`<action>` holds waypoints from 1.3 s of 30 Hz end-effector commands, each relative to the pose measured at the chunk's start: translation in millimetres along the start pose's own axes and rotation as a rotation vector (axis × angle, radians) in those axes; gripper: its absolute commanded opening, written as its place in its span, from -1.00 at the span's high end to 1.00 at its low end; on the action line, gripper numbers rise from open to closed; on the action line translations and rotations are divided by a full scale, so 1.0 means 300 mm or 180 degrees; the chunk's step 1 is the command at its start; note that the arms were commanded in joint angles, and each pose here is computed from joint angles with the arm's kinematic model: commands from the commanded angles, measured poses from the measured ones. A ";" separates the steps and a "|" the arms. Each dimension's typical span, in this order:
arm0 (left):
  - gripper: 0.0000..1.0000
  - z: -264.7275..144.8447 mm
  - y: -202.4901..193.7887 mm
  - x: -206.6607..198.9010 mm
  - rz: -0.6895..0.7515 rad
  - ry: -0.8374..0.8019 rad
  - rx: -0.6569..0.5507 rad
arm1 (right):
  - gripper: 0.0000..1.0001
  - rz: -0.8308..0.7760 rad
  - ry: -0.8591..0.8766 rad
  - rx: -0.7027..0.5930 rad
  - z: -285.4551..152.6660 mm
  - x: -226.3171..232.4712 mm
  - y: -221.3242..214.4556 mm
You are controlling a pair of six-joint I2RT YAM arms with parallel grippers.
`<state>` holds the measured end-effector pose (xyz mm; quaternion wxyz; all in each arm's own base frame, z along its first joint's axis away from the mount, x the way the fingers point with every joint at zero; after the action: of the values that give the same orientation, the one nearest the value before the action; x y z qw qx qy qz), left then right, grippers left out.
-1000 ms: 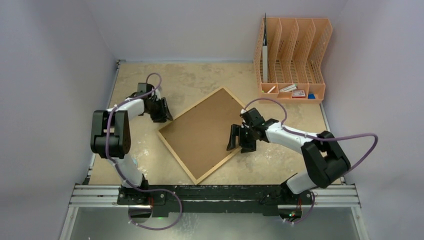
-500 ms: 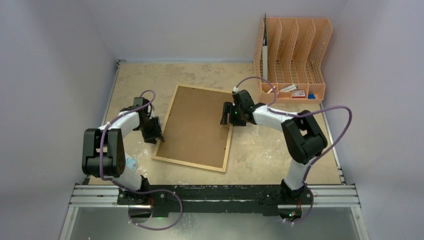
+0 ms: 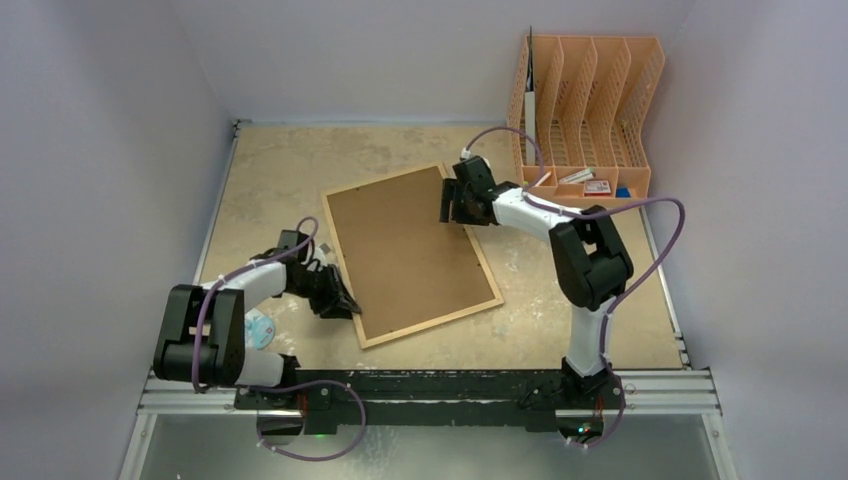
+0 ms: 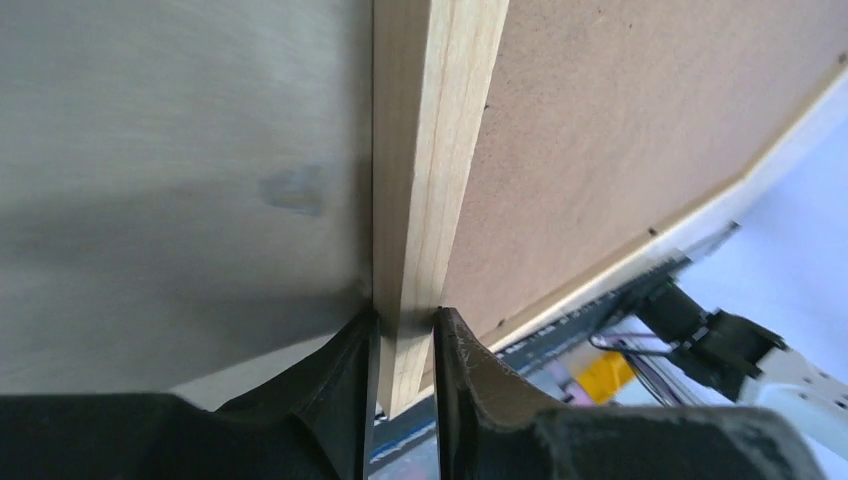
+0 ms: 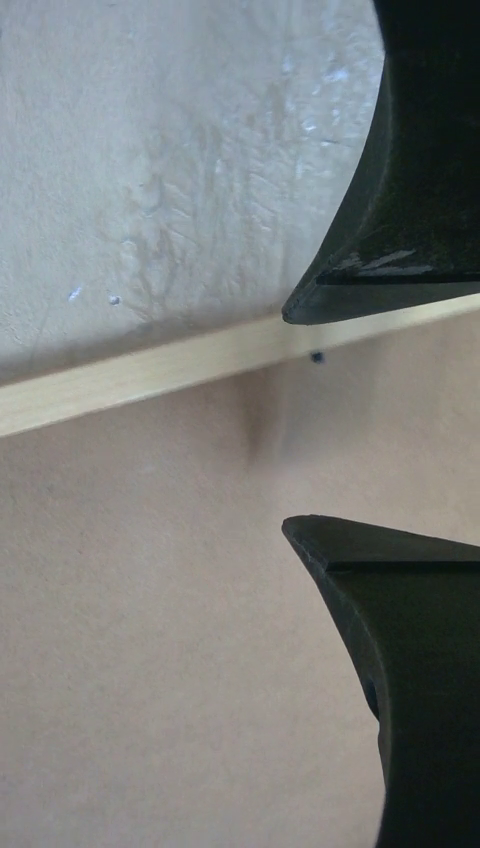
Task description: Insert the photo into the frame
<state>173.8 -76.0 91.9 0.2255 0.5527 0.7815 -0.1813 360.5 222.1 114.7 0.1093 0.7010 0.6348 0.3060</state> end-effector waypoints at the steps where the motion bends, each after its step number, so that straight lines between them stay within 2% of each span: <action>1: 0.47 0.026 -0.008 -0.058 0.0008 -0.0518 -0.0077 | -0.47 0.0017 -0.0152 -0.0308 -0.167 0.072 0.077; 4: 0.25 -0.036 0.034 -0.075 0.0216 -0.0119 -0.0431 | -0.48 -0.0109 -0.0103 -0.0361 -0.232 0.122 0.074; 7: 0.00 -0.123 0.096 -0.109 0.0406 0.0210 -0.0908 | -0.48 -0.0325 0.0098 -0.0246 -0.274 0.216 0.017; 11: -0.08 -0.175 0.144 -0.142 0.0512 0.0190 -0.1313 | -0.37 -0.0563 0.0457 0.0194 -0.280 0.334 -0.118; 14: 0.07 -0.154 0.162 -0.136 0.0407 0.0175 -0.1347 | -0.18 -0.0647 0.0787 0.0571 -0.274 0.399 -0.215; 17: 0.18 -0.110 0.163 -0.111 0.0306 0.0191 -0.1240 | -0.14 -0.0810 0.0970 0.0829 -0.273 0.460 -0.303; 24: 0.27 -0.037 0.155 -0.063 0.0194 0.0199 -0.1029 | -0.31 -0.1170 0.0691 0.1092 -0.232 0.518 -0.429; 31: 0.63 -0.009 0.162 -0.021 0.0084 0.0299 -0.0910 | -0.44 -0.1339 0.0497 0.1209 -0.187 0.563 -0.488; 39: 0.71 0.015 0.158 -0.003 0.0020 0.0284 -0.0776 | -0.46 -0.1330 0.0360 0.1279 -0.141 0.549 -0.529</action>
<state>219.3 -65.2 98.2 0.2682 0.5323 0.8006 -0.0614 208.6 400.4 118.3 -0.0200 0.5337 0.8180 0.2136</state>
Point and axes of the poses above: each gripper's point midway between its finger pads, its own z axis out along the fingers, its own x axis along the line the jaws close on, y = z × x, the point moved 9 cm from there along -z, back along the fingers, and after that the axes turned 4 degrees about z, right-handed, at the moved point
